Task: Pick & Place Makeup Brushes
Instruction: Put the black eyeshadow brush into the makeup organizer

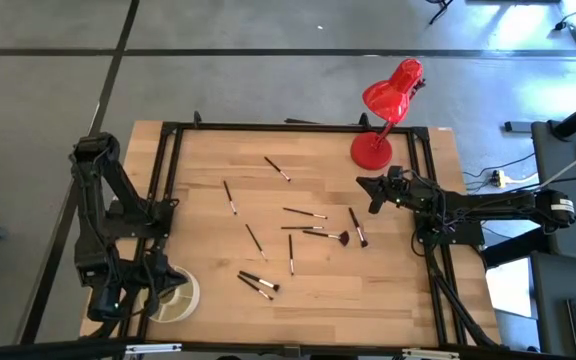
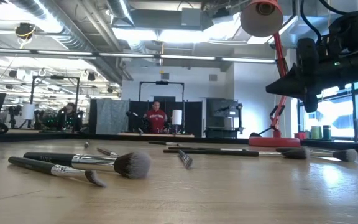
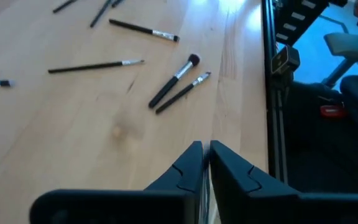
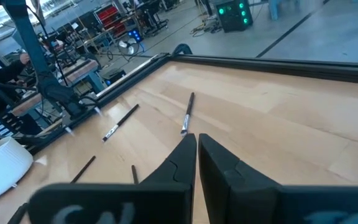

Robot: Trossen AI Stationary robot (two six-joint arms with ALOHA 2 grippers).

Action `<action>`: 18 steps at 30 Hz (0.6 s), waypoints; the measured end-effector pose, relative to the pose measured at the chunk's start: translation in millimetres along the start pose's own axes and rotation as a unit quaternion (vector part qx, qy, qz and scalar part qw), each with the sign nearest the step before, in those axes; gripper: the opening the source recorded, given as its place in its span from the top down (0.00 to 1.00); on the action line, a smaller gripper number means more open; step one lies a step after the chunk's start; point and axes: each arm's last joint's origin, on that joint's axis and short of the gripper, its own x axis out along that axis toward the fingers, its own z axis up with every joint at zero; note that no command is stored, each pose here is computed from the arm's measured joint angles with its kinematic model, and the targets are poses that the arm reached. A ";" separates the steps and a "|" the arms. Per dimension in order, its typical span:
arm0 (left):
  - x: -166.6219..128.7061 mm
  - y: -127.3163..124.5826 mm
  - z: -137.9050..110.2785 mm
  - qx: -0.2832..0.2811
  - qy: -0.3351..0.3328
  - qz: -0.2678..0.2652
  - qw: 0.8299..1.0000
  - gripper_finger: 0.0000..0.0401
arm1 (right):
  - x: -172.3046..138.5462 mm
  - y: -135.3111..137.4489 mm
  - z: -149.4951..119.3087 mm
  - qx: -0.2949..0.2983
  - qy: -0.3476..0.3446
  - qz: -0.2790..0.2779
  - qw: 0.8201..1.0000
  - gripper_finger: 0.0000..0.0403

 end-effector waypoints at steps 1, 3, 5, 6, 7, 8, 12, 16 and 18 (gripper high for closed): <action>-0.5 1.0 0.9 0.001 -0.004 0.001 1.000 0.91 | 0.0 0.2 0.3 0.002 -0.002 0.001 1.000 0.95; -2.0 4.5 4.1 -0.006 -0.009 0.006 1.000 0.88 | 0.0 0.5 0.9 0.005 -0.004 0.003 1.000 0.95; -3.1 9.6 9.4 -0.027 -0.013 0.015 0.999 0.85 | 0.0 1.0 1.3 0.006 -0.005 0.008 1.000 0.95; -3.8 12.7 12.5 -0.039 -0.015 0.020 0.999 0.83 | 0.0 1.5 1.5 0.006 -0.004 0.015 1.000 0.95; -4.5 15.8 15.8 -0.050 -0.016 0.024 0.998 0.82 | 0.0 2.0 1.8 0.007 -0.004 0.020 1.000 0.95; -5.0 19.1 19.1 -0.060 -0.016 0.030 0.998 0.80 | -0.1 2.5 2.2 0.008 -0.004 0.024 1.000 0.95; -2.2 37.5 35.4 -0.077 -0.030 0.085 0.993 0.74 | 0.0 4.2 2.3 0.011 0.003 0.047 0.999 0.95; 10.3 61.4 55.7 -0.110 -0.010 0.195 0.975 0.71 | 4.0 11.5 7.5 0.012 0.024 0.086 0.996 0.95; 19.6 71.3 65.8 -0.109 0.014 0.245 0.963 0.70 | 8.1 17.1 11.7 0.006 0.042 0.106 0.993 0.95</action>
